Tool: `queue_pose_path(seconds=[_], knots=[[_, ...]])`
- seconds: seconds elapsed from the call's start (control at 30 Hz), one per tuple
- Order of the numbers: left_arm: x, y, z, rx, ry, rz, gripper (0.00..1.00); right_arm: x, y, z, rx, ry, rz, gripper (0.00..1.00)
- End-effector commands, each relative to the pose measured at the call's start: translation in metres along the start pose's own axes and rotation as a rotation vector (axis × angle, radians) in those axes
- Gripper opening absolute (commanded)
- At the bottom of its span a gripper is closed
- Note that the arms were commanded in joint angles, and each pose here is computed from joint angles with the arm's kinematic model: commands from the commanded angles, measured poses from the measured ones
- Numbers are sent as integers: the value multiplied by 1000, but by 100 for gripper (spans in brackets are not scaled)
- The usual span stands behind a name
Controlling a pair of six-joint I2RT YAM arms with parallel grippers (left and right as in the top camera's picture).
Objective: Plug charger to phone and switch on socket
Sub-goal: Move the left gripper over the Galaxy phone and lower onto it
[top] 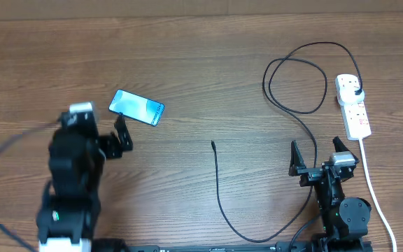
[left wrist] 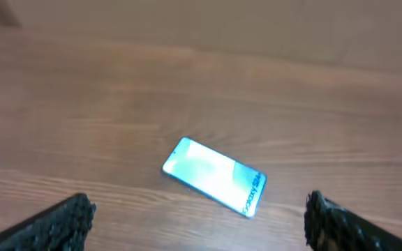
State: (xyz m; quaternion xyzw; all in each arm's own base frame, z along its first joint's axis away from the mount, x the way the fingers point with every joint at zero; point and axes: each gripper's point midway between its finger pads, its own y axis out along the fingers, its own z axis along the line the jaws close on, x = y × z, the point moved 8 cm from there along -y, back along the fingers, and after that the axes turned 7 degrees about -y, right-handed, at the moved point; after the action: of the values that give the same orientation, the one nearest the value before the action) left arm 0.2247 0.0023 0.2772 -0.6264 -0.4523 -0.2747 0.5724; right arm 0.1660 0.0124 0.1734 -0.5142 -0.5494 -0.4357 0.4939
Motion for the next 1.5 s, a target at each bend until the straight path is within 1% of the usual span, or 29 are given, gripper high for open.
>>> queue_pose_path(seconds=[0.0,0.07,0.17,0.23,0.3,0.43,0.53,0.63,0.7,0.77,0.87,1.0,1.13,1.2,1.33,1.47], knots=[[35,11,-7,48,-36,75,100,-2,0,-1,-13,3,-3,100],[41,23,-12,46,-28,154,100,-2,0,-1,-13,3,-3,100],[43,42,-20,9,-26,232,100,-2,0,-1,-13,3,-3,100],[34,55,-23,-24,-30,294,100,-2,0,-1,-13,3,-3,100],[22,70,-23,-25,-31,366,100,-2,0,-1,-13,3,-3,100],[7,99,-24,-21,-41,441,100,-2,0,-1,-13,3,-3,100],[-5,114,-23,10,-133,497,100,-2,0,-1,-13,3,-3,100],[-11,125,-18,87,-242,518,100,-2,0,-1,-13,3,-3,100],[-8,130,-16,153,-307,517,100,-2,0,-1,-13,3,-3,100],[1,134,-18,182,-342,525,100,-2,0,-1,-13,3,-3,100],[24,140,-24,222,-366,535,100,-2,0,-1,-13,3,-3,100],[52,148,-32,342,-413,511,100,-2,0,-1,-13,3,-3,100],[64,155,-42,447,-491,485,100,-2,0,-1,-14,3,-3,100],[63,160,-47,468,-533,492,100,-2,0,-1,-14,3,-3,100],[50,172,-54,517,-618,511,100,-2,0,-1,-13,3,-3,100],[30,186,-60,561,-637,549,100,-2,0,-1,-13,3,-3,100]])
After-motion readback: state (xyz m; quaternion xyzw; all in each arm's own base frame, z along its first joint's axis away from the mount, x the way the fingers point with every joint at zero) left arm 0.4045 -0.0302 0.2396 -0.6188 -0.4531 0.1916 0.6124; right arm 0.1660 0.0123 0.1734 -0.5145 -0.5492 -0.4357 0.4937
